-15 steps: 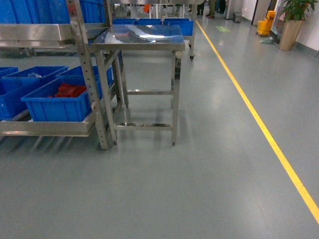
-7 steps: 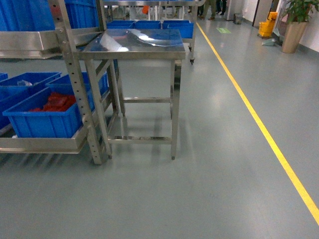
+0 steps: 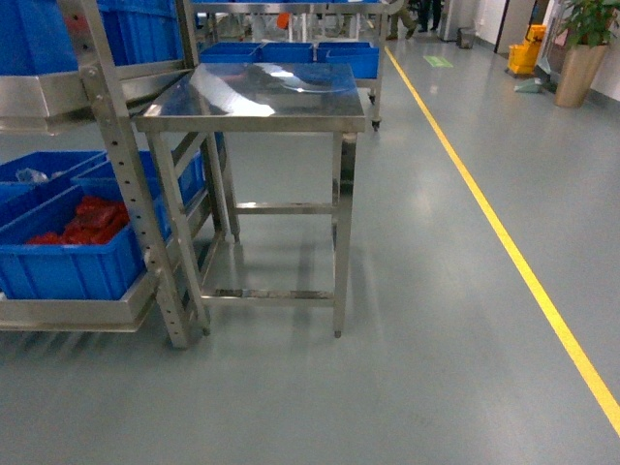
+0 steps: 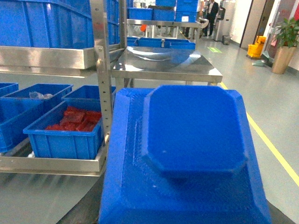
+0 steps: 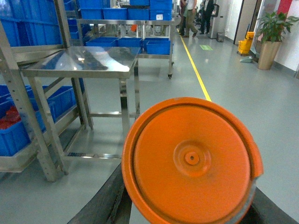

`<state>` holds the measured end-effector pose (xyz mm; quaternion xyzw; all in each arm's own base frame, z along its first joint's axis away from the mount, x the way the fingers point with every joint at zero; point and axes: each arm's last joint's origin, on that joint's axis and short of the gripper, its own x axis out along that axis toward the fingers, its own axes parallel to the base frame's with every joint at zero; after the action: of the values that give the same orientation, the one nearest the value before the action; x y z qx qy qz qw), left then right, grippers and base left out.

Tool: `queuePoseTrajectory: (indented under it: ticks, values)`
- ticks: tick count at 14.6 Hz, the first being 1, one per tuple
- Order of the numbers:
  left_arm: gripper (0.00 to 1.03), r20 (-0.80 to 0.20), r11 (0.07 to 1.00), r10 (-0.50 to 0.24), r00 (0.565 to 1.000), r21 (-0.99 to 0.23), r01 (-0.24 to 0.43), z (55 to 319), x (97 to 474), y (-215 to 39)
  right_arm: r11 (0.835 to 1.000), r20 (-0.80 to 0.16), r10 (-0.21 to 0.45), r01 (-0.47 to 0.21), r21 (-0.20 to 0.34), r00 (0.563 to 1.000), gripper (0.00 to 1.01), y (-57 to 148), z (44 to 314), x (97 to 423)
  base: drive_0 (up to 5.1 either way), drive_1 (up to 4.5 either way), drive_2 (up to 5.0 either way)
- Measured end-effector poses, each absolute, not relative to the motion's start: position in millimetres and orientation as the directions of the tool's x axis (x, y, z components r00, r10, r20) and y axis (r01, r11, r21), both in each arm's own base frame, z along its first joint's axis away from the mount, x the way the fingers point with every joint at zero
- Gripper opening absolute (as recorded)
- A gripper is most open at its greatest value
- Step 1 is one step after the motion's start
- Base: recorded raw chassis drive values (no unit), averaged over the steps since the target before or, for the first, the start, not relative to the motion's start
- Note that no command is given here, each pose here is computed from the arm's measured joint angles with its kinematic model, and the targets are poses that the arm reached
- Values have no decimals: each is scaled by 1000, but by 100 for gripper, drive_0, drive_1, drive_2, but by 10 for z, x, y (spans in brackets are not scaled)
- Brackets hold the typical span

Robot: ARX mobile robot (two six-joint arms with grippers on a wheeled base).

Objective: Sort blue parts and orange caps into right shelf containers

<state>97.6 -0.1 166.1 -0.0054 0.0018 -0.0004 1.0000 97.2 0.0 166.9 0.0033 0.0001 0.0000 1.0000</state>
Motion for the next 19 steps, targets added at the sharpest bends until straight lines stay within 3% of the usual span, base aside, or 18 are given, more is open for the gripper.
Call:
queuePoseTrajectory:
  ticks: [16, 19]
  values:
    - [42, -3, 1000, 0, 1000, -11, 0, 1661, 976, -1, 1000, 2, 0, 0, 7, 1000, 43, 0, 1671, 972, -2, 416, -419]
    - [42, -2, 1000, -1, 1000, -10, 1, 1663, 976, -1, 1000, 7, 0, 0, 7, 1000, 43, 0, 1676, 972, -163, 83, 83]
